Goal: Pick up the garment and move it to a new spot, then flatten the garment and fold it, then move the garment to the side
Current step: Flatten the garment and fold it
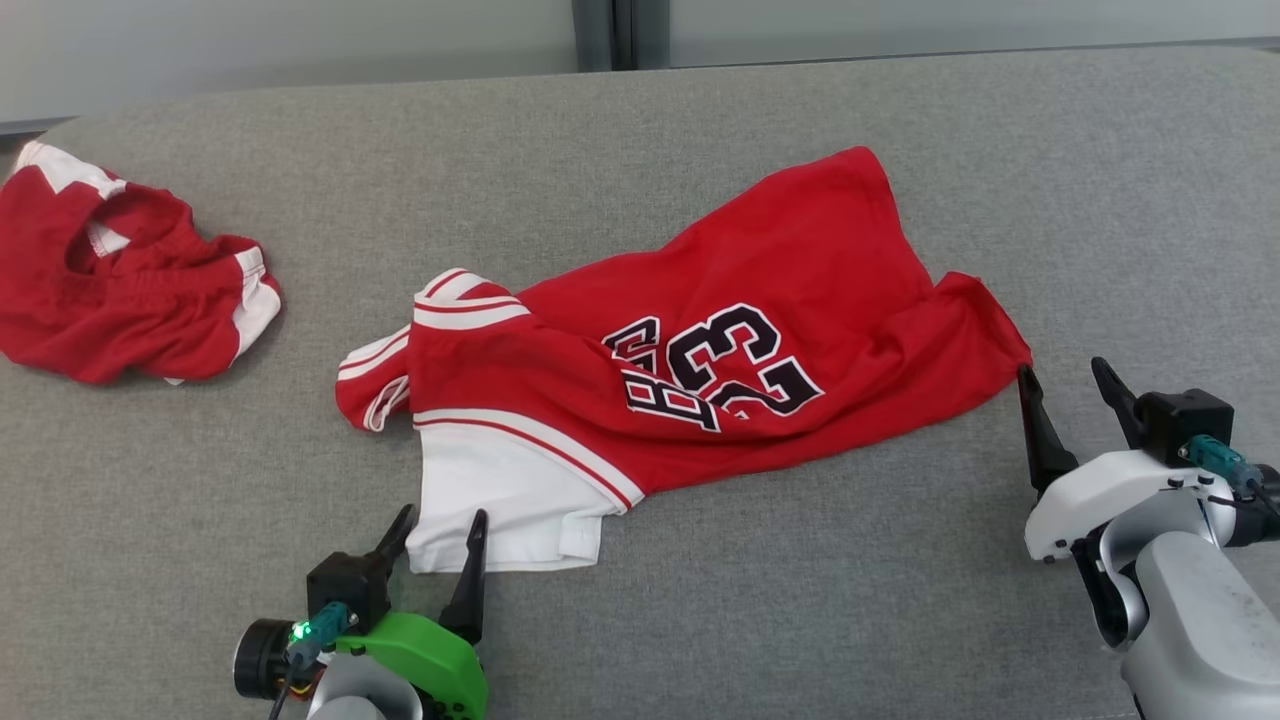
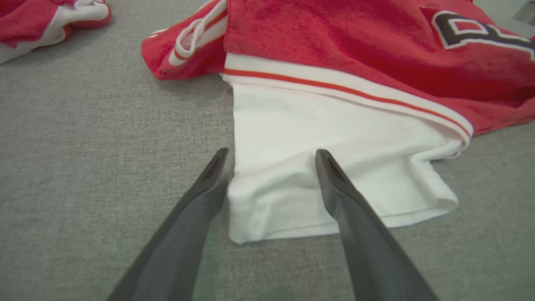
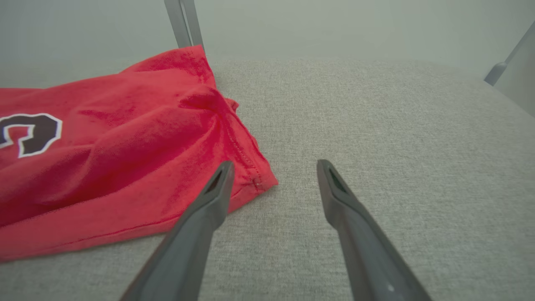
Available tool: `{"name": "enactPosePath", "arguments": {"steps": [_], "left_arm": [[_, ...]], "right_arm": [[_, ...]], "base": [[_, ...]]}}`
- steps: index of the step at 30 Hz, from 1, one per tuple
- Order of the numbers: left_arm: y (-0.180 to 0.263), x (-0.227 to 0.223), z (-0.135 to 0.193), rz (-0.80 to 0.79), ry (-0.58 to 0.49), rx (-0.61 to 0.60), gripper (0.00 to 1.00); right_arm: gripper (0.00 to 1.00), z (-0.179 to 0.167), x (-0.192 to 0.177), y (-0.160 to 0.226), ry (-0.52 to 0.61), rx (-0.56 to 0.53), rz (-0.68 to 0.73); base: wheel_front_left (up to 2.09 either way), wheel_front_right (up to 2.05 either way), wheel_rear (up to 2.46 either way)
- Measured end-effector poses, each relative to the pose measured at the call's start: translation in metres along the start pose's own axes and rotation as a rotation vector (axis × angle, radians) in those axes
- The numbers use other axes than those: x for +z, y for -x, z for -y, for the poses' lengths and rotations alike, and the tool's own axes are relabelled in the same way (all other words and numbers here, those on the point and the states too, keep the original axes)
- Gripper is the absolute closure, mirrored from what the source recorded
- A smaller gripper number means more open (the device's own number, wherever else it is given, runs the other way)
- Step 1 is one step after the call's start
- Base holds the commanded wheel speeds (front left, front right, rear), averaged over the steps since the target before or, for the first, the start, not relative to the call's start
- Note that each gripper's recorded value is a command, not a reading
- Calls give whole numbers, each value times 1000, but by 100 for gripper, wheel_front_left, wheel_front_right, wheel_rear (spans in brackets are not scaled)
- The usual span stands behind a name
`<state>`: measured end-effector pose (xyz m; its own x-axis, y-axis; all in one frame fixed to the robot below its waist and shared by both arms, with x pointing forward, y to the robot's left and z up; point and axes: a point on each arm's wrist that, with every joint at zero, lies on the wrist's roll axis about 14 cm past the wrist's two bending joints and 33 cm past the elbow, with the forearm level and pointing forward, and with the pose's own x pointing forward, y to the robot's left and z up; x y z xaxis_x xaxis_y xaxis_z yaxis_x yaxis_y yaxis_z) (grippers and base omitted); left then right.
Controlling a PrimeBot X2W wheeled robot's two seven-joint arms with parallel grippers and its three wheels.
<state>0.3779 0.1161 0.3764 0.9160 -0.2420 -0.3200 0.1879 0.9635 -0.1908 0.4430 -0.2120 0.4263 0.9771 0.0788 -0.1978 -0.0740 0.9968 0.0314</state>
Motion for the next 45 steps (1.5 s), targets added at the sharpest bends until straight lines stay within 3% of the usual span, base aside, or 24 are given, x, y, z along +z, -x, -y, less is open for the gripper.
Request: {"name": "enactPosePath", "arguments": {"steps": [7,15,16,17,18,19,25,31,39,45], "left_arm": [[-5,-15,-11,-44,45,35,0],[-2,-23,3,-66,72,-5,0],[-2,-24,5,-67,82,-8,24],[-2,-24,6,-69,80,-13,65],[-3,-23,7,-66,83,-18,95],[-4,-21,9,-64,83,-22,100],[-7,-11,18,-36,80,-50,100],[-9,33,22,100,76,-66,100],[-16,122,34,336,-19,-151,100],[-49,221,46,477,-145,-256,100]], "right_arm": [[0,3,-18,-17,-14,-12,-65],[0,-4,-32,-24,-27,1,-112],[0,-6,-34,-24,-32,4,-120],[17,-6,-36,-25,-36,4,-127],[55,-8,-37,-26,-39,8,-132],[100,-9,-37,-27,-43,10,-133],[100,-14,-30,-29,-56,21,-116],[100,-15,0,-23,-54,38,-17],[100,-21,68,-19,-44,87,174],[100,-36,141,-49,-6,159,318]], "base": [[0,0,0],[0,0,0],[0,0,0],[0,0,0],[0,0,0],[0,0,0],[0,0,0],[0,0,0],[0,0,0],[0,0,0]]}}
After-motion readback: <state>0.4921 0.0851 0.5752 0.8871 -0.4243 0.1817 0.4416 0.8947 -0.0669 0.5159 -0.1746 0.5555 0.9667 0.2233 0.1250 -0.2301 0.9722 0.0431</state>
